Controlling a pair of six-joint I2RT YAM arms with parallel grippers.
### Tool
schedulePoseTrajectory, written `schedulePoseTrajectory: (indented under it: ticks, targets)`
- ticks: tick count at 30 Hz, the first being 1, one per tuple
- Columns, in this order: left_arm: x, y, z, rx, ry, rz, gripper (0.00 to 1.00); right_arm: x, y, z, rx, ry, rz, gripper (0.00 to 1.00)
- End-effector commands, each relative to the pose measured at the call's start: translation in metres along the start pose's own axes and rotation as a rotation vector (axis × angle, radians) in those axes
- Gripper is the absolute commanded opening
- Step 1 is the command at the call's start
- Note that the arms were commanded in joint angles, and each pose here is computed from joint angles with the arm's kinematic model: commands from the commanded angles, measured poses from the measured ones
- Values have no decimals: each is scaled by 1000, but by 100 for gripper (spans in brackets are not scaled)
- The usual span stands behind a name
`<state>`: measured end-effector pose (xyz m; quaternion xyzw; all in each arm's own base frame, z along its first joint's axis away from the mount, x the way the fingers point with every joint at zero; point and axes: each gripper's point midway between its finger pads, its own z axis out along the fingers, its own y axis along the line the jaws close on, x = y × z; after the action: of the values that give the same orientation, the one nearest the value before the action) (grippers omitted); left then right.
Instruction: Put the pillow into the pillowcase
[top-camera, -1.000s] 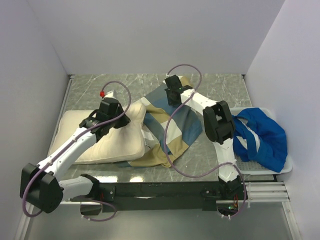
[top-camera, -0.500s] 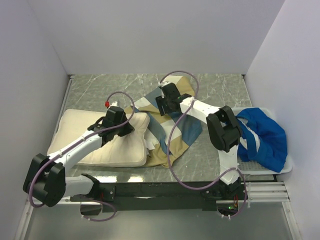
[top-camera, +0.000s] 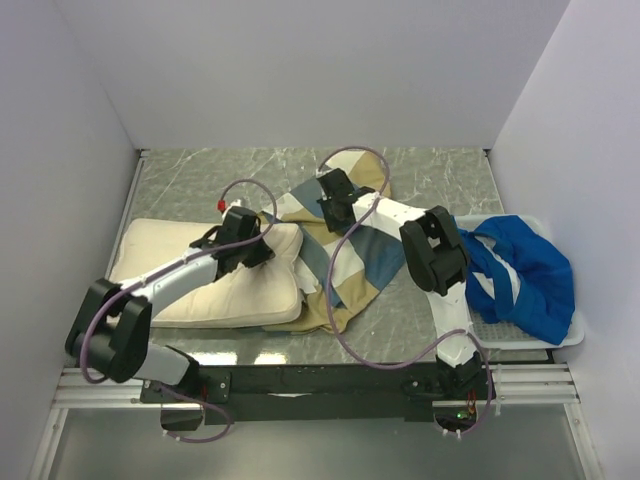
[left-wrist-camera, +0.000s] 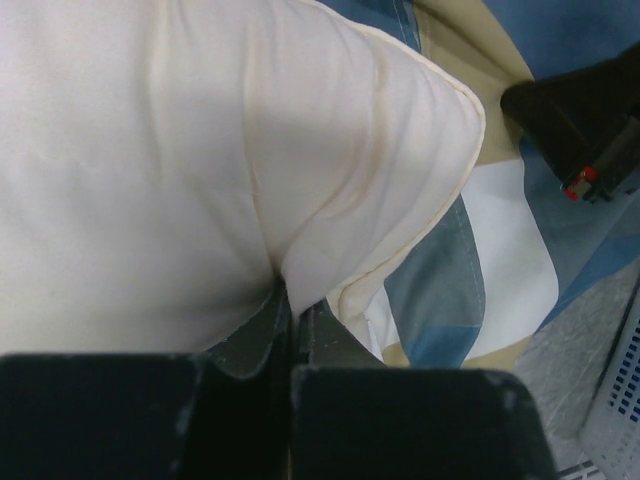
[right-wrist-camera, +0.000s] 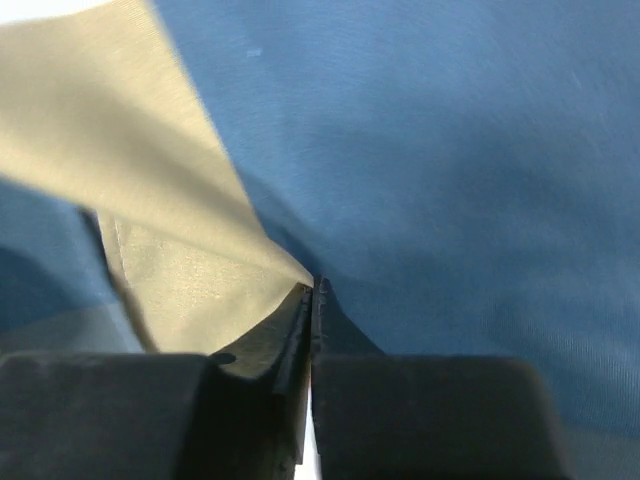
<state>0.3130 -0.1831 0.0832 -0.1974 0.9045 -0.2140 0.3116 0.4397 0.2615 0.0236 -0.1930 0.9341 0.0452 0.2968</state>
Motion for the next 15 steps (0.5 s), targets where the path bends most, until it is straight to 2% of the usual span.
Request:
schedulePoseTrajectory:
  ticks: [1,3,4,5,6,7,8,10,15]
  targets:
    - [-16,0,27,-66,-11,31,1,3,-42,-7,133,29,179,0]
    - [-20,6,45,-112,6,41,1,11,-56,-20,148,26,292,0]
    - [-35,-7,49,-92,-15,57,1,14,-54,-24,126,22,322,0]
    - [-33,0,65,-123,10,64,1,5,-54,-42,105,-24,354,0]
    - [-38,-1,71,-133,12,69,1,21,-49,-42,86,-18,395,0]
    - [-51,-12,76,-120,3,73,1,11,-46,-61,54,-70,423,0]
    - [-51,-3,89,-140,26,56,1,31,-36,-61,12,-40,464,0]
    - [-65,-14,97,-115,16,59,1,19,-25,-73,-54,-111,491,0]
    - [-71,-13,102,-154,37,129,1,8,-17,-79,-86,-130,510,0]
